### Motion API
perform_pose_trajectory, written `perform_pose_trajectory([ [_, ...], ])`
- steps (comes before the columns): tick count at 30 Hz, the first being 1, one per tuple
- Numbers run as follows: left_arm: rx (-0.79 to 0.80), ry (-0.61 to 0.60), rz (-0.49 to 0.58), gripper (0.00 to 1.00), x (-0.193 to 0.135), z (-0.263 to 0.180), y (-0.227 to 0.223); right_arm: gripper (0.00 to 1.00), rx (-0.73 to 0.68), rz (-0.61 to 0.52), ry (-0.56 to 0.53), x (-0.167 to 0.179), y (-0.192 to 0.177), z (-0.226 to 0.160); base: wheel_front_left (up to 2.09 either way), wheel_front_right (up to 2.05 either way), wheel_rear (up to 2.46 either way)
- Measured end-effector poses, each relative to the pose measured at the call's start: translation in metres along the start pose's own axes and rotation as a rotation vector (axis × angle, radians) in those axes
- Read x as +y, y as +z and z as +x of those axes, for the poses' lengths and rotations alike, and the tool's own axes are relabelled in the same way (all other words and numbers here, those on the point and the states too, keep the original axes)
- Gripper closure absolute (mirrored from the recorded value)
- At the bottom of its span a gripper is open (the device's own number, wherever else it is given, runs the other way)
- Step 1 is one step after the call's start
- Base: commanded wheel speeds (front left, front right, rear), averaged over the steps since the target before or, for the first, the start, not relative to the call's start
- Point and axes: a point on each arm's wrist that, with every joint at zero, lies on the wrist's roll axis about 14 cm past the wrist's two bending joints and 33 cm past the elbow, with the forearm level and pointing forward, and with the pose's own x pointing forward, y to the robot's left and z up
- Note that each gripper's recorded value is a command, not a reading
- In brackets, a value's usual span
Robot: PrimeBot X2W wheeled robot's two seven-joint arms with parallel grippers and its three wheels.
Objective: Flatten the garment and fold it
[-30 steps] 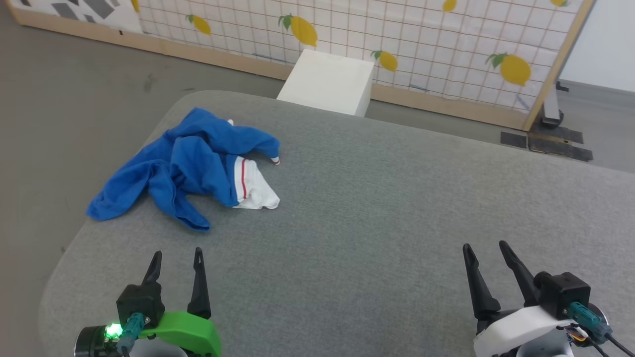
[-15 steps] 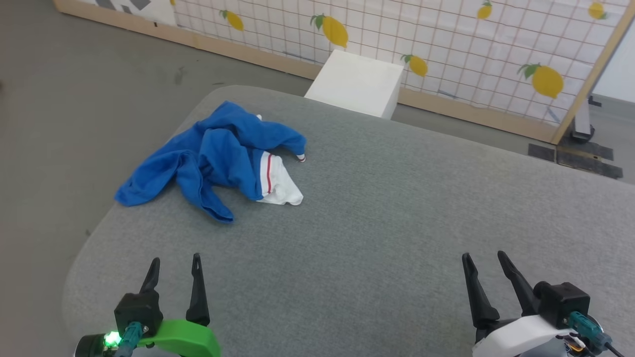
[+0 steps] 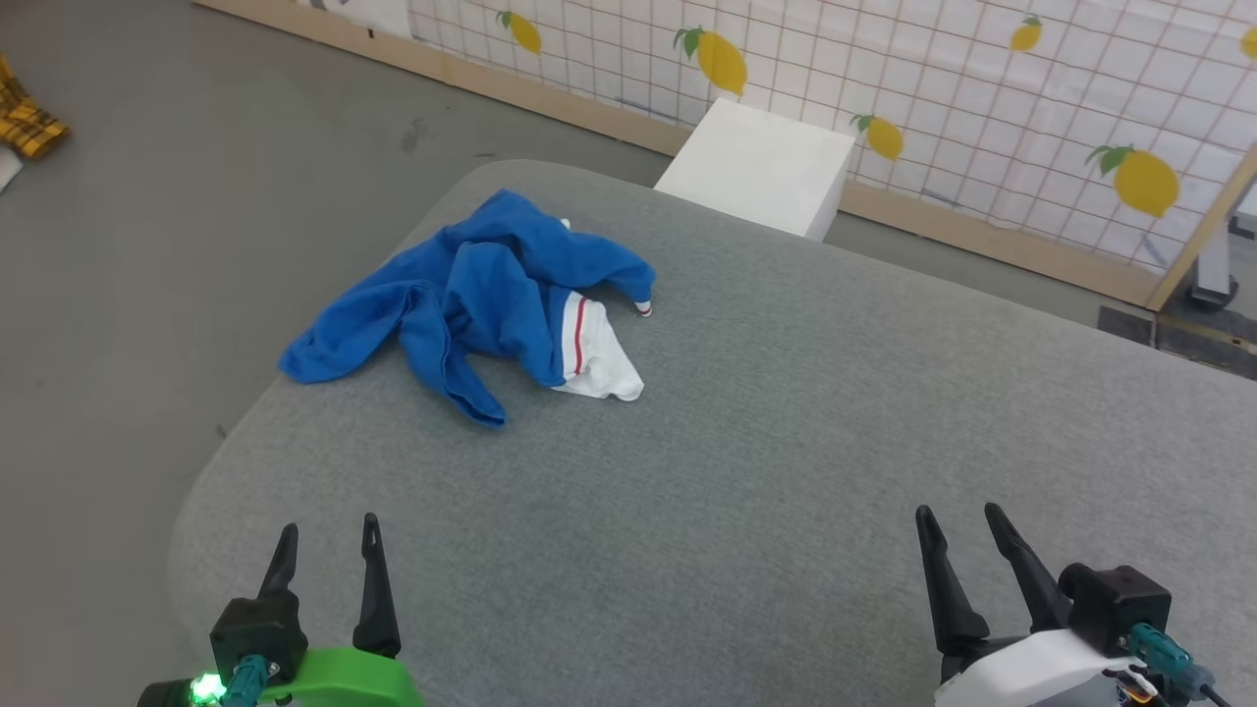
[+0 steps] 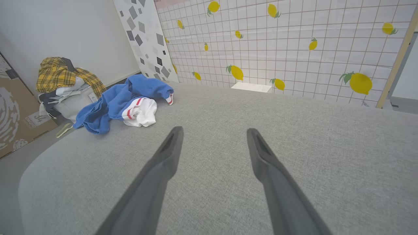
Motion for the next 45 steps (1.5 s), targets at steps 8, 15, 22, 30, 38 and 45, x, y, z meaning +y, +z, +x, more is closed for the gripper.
perform_pose_trajectory([
  [8,0.002,0.034,0.004,0.00,0.014,-0.004,0.000,0.00,0.007,0.013,0.027,0.008,-0.004,0.006,0.00,0.00,0.00],
  [15,-0.068,-0.003,-0.021,0.00,0.020,0.028,0.033,0.00,0.030,0.026,0.035,0.008,-0.013,0.013,0.00,0.00,0.00],
  [22,-0.083,-0.058,-0.095,0.00,0.024,0.093,0.071,0.00,0.074,0.012,0.026,-0.002,-0.023,0.023,0.00,0.00,0.00],
  [30,0.129,-0.077,-0.184,0.00,0.019,0.168,0.056,0.00,0.108,-0.003,-0.032,-0.031,-0.032,0.034,0.00,0.00,0.00],
  [38,0.419,-0.089,-0.296,0.00,-0.015,0.217,-0.001,0.00,0.138,-0.018,-0.155,-0.080,-0.043,0.030,0.00,0.00,0.00],
  [45,0.711,-0.087,-0.308,0.00,-0.039,0.229,-0.070,0.00,0.181,-0.031,-0.268,-0.122,-0.056,0.015,0.00,0.00,0.00],
])
